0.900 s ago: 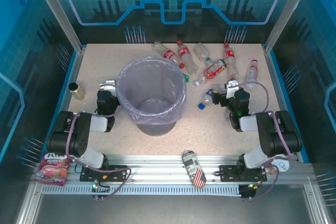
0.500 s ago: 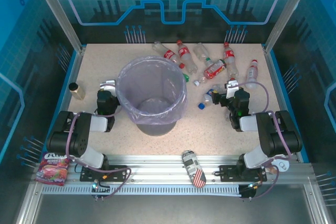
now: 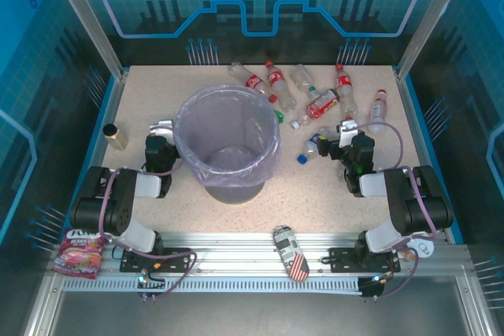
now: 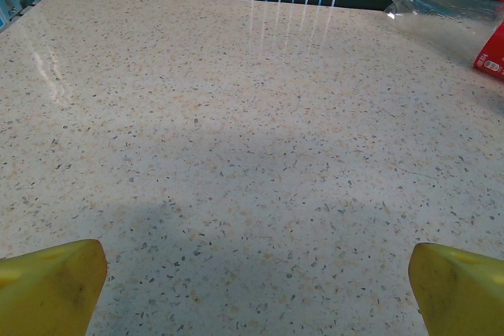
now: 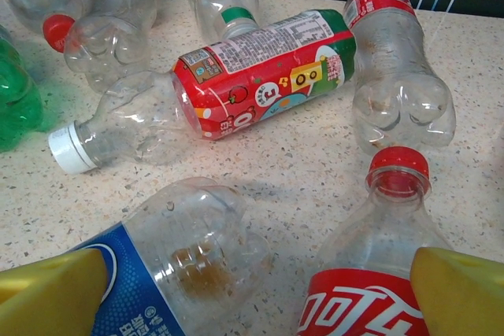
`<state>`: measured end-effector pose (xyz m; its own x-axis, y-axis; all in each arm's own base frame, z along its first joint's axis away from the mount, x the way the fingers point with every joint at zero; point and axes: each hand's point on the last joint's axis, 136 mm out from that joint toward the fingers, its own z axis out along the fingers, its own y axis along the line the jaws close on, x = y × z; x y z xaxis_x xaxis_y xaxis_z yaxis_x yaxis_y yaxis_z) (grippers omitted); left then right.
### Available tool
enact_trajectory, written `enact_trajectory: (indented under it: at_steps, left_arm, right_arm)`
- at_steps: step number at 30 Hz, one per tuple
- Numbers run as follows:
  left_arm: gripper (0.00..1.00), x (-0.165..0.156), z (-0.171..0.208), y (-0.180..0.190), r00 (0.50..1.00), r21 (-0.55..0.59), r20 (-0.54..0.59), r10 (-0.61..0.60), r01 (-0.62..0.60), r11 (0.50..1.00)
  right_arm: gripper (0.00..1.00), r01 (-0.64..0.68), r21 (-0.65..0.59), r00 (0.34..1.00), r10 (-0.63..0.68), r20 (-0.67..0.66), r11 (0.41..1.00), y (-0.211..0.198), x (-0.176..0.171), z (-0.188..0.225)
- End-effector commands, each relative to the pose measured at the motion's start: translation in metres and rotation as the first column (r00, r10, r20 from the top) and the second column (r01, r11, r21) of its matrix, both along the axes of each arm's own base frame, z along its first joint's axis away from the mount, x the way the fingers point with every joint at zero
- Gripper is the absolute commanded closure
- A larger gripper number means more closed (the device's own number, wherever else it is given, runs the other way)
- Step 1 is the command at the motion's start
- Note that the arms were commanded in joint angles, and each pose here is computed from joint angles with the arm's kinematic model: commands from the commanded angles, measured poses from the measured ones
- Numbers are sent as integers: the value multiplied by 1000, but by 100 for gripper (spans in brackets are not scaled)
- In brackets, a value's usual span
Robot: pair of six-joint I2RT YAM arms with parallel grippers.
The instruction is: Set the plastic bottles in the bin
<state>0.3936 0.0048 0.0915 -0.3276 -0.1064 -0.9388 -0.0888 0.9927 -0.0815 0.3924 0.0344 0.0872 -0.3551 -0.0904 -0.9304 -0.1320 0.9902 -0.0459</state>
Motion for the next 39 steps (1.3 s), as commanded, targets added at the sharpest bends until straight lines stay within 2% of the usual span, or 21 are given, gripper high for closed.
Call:
enact_trajectory:
  at_steps: [1, 6, 8, 11, 14, 18, 20, 23, 25, 28, 34, 39]
  left_arm:
    - [3, 5, 12, 7, 1000, -1, 16, 26, -26, 1000]
    - [1, -7, 55, 26, 991, -4, 25, 129, -129, 992]
    - [1, -15, 79, 42, 976, 8, 34, 216, -216, 976]
    - [1, -24, 106, 55, 957, 11, 2, 290, -290, 957]
    - [1, -39, 124, 70, 922, -26, -59, 383, -385, 922]
    - [2, -58, 146, 77, 898, -110, -137, 419, -434, 894]
    - [4, -63, 165, 67, 916, -166, -151, 371, -394, 904]
    - [10, -67, 197, 31, 965, -295, -177, 194, -240, 925]
    - [14, -73, 215, -1, 980, -402, -195, 38, -116, 908]
    - [17, -86, 231, -37, 969, -496, -210, -133, 12, 868]
    - [16, -102, 241, -70, 940, -543, -207, -270, 119, 831]
    - [18, -96, 217, -84, 917, -515, -275, -290, 114, 849]
  right_arm:
    - [0, 3, 14, 999, -4, 37, 1000, -5, 7, 13]
    - [0, 16, 17, 999, -17, 37, 1000, -9, 2, 41]
    - [0, 25, 24, 999, -25, 28, 999, -10, -1, 59]
    - [0, 53, 43, 998, -52, -27, 998, -13, -6, 83]
    - [0, 147, 57, 978, -136, -155, 988, -25, -19, 98]
    - [0, 287, 7, 894, -266, -360, 958, -45, -46, 103]
    - [0, 310, -32, 839, -289, -460, 950, -50, -59, 99]
    - [0, 326, -92, 751, -317, -580, 941, -55, -74, 87]
    - [2, 327, -110, 711, -321, -626, 938, -56, -78, 77]
    - [8, 339, -77, 672, -298, -678, 938, -56, -76, 58]
    - [15, 334, -33, 620, -246, -745, 942, -52, -60, 29]
    - [17, 340, -43, 614, -256, -747, 940, -55, -36, 14]
